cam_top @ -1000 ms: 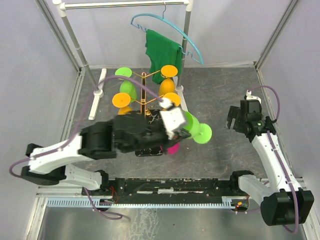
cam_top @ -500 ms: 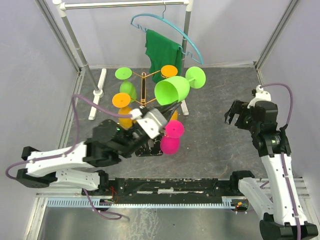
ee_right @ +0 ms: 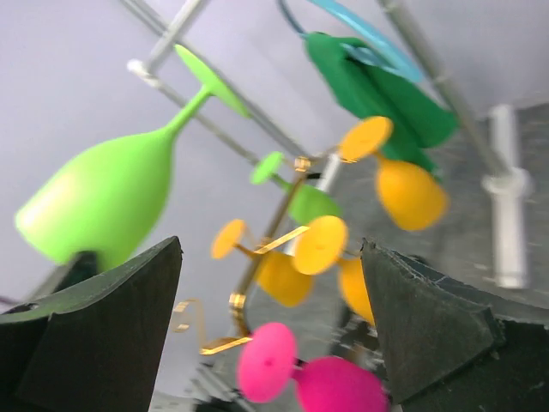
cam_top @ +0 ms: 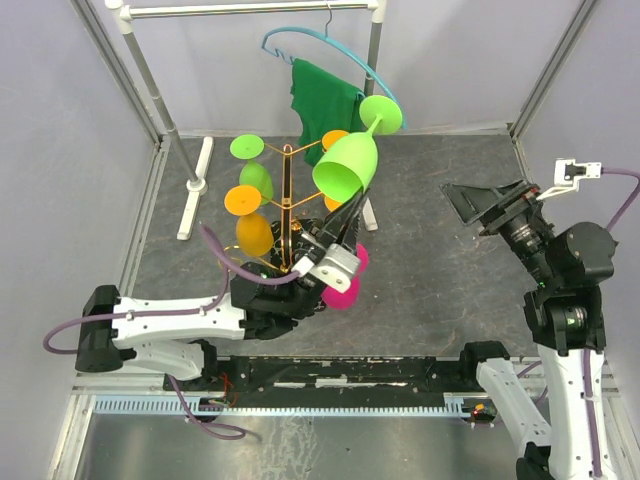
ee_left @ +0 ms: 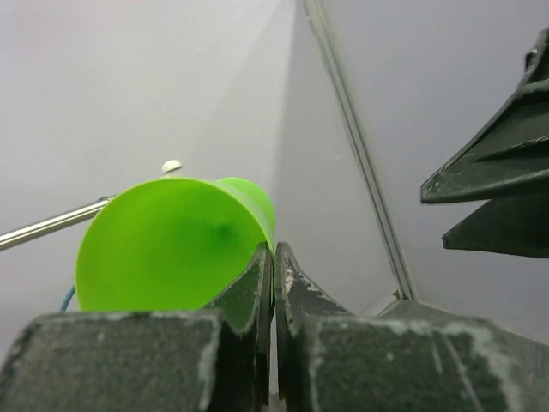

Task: Place the wine glass upside down on the wine glass rack
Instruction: Turn the wine glass upside down at the wine rack.

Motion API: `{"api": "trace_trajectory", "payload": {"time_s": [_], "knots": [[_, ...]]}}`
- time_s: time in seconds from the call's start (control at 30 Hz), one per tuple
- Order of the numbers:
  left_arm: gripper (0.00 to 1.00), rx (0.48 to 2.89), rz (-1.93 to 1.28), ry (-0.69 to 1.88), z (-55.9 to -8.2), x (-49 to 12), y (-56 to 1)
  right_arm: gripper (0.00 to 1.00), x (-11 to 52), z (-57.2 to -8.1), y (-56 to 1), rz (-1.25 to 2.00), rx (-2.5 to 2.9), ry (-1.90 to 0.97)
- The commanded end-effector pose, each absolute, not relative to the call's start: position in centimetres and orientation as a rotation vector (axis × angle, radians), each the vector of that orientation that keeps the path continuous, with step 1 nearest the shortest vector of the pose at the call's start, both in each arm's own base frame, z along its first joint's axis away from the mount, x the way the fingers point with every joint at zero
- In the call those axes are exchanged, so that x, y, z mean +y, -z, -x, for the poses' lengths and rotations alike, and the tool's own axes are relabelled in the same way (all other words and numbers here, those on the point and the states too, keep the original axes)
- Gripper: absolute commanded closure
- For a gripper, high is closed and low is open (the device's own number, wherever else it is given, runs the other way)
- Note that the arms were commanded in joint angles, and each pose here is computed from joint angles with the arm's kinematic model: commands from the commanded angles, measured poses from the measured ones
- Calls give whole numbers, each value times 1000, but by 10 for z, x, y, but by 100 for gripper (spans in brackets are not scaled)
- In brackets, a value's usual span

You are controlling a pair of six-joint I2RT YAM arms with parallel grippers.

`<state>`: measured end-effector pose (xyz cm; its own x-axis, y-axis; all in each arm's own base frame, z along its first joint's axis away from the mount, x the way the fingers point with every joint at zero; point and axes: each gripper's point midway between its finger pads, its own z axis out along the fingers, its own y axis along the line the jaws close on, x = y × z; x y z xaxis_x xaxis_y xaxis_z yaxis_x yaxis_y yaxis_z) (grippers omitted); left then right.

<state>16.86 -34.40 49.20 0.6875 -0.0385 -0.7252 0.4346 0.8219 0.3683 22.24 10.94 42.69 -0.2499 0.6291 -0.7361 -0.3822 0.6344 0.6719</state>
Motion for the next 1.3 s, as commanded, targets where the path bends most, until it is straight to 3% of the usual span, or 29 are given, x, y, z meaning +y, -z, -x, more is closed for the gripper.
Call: {"api": "trace_trajectory", "payload": {"time_s": [0.0, 0.4, 1.27], "knots": [[97, 613, -315, 366, -162, -308, -532, 8, 129, -209, -483, -294, 1319, -1380], [97, 537, -311, 552, -148, -333, -513, 9, 126, -207, -521, -307, 1098, -1595], [97, 487, -327, 644, -143, -376, -504, 20, 161, -237, -517, -268, 1157, -1651]]}}
